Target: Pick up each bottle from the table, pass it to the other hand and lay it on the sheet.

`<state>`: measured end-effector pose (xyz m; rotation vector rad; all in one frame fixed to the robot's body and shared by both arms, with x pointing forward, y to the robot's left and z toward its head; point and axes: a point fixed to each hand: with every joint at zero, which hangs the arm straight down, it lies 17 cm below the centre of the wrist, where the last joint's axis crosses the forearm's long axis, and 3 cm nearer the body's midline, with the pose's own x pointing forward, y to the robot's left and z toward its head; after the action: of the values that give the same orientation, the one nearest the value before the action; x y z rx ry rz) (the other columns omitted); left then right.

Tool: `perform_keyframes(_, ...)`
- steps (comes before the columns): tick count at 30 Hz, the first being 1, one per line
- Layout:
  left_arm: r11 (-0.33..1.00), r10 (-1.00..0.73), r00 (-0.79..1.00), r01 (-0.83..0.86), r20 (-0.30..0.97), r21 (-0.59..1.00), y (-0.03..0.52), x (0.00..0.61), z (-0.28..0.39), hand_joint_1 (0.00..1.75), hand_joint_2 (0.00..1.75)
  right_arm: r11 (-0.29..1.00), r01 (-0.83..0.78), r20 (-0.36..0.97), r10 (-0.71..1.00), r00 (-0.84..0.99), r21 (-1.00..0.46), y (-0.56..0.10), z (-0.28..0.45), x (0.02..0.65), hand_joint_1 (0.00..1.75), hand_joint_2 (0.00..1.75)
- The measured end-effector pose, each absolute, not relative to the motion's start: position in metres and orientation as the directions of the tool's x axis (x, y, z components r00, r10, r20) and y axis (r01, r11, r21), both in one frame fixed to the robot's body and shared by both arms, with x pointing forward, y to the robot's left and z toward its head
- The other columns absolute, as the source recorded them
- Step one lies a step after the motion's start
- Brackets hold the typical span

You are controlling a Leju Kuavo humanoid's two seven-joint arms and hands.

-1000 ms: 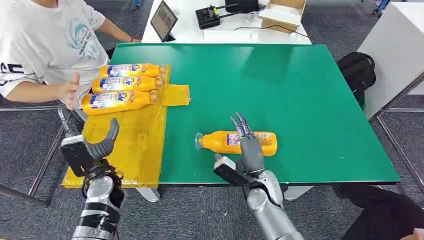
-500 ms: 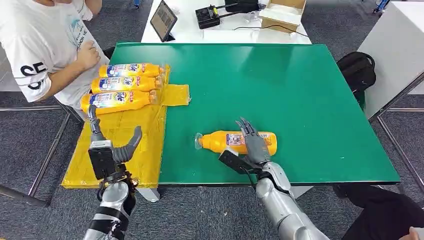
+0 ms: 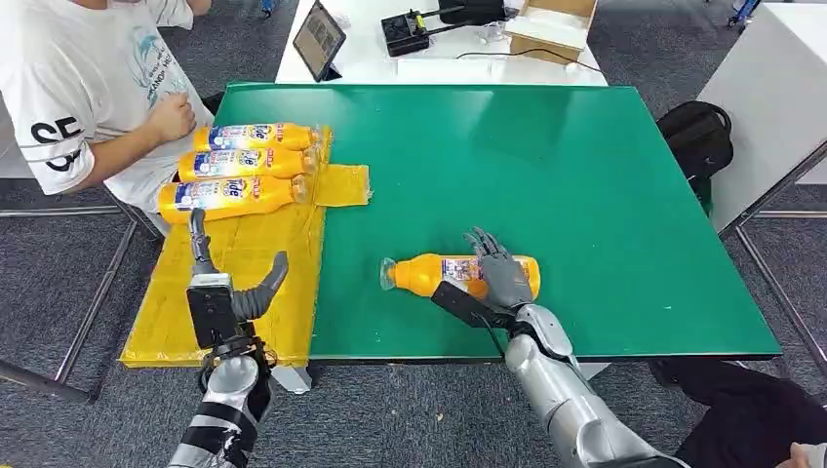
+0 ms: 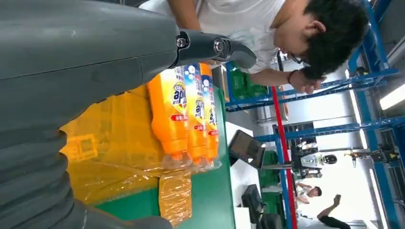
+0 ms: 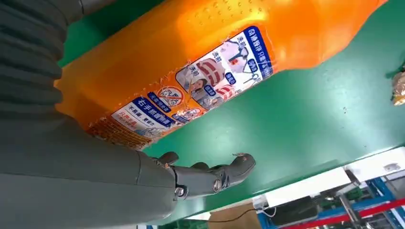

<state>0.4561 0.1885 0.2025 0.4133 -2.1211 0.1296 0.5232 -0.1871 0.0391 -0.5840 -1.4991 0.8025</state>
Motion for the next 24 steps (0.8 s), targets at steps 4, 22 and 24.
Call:
perform_keyframes(4, 0.943, -0.226, -0.496, -0.327, 0.838, 0.061, 0.187, 0.457, 0.198, 0.0, 1.75, 0.615, -0.121, 0.626, 0.776, -0.08, -0.779, -0.19, 0.038, 0.527, 0.0, 1.75)
perform_keyframes(22, 0.962, -0.191, -0.478, -0.265, 0.858, 0.066, 0.171, 0.463, 0.186, 0.0, 1.75, 0.56, -0.279, 0.577, 0.816, 0.026, -0.78, -0.215, 0.023, 0.546, 0.0, 1.75)
perform_keyframes(24, 0.963, -0.188, -0.475, -0.26, 0.86, 0.067, 0.169, 0.464, 0.185, 0.0, 1.75, 0.557, -0.289, 0.573, 0.819, 0.036, -0.779, -0.217, 0.022, 0.546, 0.0, 1.75)
